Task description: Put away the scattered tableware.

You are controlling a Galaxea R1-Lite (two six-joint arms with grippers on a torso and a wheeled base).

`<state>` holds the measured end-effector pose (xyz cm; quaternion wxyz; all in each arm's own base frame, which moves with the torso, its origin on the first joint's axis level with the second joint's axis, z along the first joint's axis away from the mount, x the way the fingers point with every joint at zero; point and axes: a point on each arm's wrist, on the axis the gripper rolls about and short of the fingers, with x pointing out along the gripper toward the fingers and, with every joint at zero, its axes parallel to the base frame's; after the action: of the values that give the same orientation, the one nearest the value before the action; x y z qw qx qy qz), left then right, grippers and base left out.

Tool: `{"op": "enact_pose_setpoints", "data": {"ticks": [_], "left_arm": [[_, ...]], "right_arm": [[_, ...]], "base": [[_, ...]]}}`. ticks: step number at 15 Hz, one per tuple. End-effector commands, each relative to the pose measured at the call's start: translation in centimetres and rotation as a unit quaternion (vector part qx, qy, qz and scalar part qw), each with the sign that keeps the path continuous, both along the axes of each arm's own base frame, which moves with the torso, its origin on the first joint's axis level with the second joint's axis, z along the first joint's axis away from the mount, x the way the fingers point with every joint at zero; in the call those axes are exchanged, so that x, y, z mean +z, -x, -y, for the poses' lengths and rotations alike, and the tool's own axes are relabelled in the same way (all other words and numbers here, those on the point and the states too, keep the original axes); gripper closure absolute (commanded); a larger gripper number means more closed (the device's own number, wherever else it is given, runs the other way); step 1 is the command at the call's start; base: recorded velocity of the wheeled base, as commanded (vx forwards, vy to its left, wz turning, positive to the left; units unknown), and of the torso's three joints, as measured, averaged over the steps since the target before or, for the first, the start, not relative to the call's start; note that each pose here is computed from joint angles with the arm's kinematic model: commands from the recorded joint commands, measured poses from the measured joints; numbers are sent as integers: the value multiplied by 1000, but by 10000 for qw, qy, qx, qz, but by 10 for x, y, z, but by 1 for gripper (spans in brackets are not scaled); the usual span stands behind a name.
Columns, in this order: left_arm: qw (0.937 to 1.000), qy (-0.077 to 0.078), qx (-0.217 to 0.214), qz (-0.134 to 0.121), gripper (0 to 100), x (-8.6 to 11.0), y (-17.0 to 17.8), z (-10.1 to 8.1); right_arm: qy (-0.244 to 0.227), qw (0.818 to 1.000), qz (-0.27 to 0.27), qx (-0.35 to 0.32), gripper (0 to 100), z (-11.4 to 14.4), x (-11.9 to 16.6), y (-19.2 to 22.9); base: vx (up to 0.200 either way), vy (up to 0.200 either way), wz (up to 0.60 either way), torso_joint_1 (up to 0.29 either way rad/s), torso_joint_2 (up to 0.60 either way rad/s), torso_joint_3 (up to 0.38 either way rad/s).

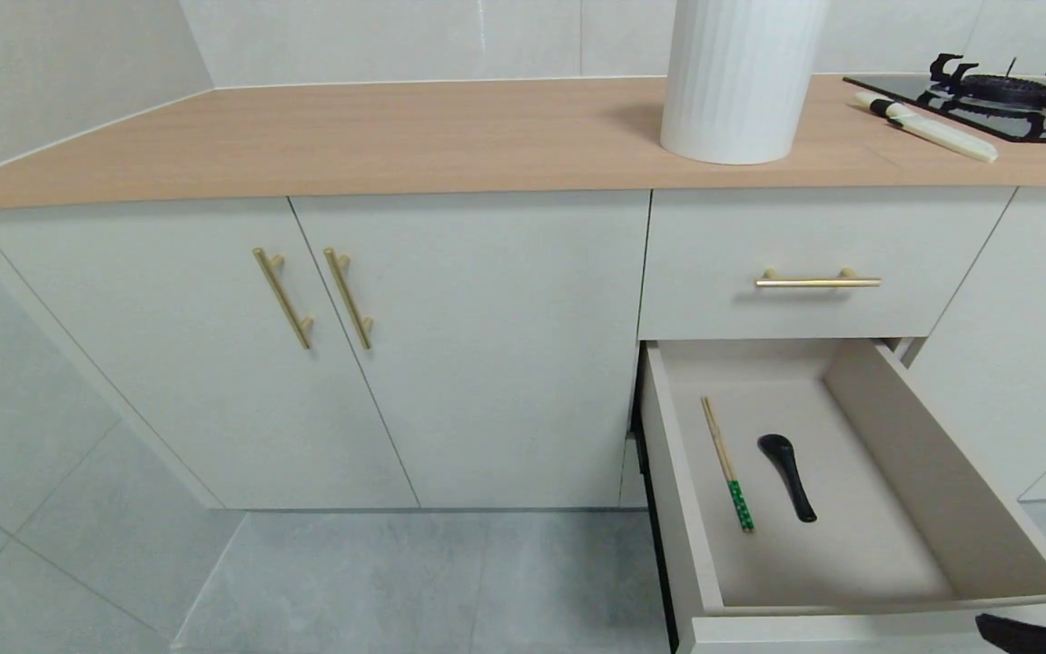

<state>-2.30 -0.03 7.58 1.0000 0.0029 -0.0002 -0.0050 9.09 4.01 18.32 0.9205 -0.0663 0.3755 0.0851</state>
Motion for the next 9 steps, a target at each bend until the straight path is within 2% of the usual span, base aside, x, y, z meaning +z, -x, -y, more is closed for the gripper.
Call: {"op": "enact_pose_setpoints", "data": {"ticks": [1, 4, 5, 9], "left_arm": [[10000, -2, 4, -2, 0, 0, 0, 0], [10000, -2, 4, -2, 0, 0, 0, 0], [10000, -2, 4, -2, 0, 0, 0, 0], [10000, -2, 4, -2, 0, 0, 0, 0]], "right_arm": [[202, 9992, -276, 217, 0, -2, -6, 2], [727, 9895, -968, 791, 0, -6, -26, 7], [755, 9885, -1046, 791, 0, -8, -28, 4], [992, 9718, -1980, 803, 0, -20, -53, -15]], "base": [[0, 0, 0, 0, 0, 0], [0, 0, 0, 0, 0, 0], [0, 0, 0, 0, 0, 0], [0, 0, 0, 0, 0, 0]]}}
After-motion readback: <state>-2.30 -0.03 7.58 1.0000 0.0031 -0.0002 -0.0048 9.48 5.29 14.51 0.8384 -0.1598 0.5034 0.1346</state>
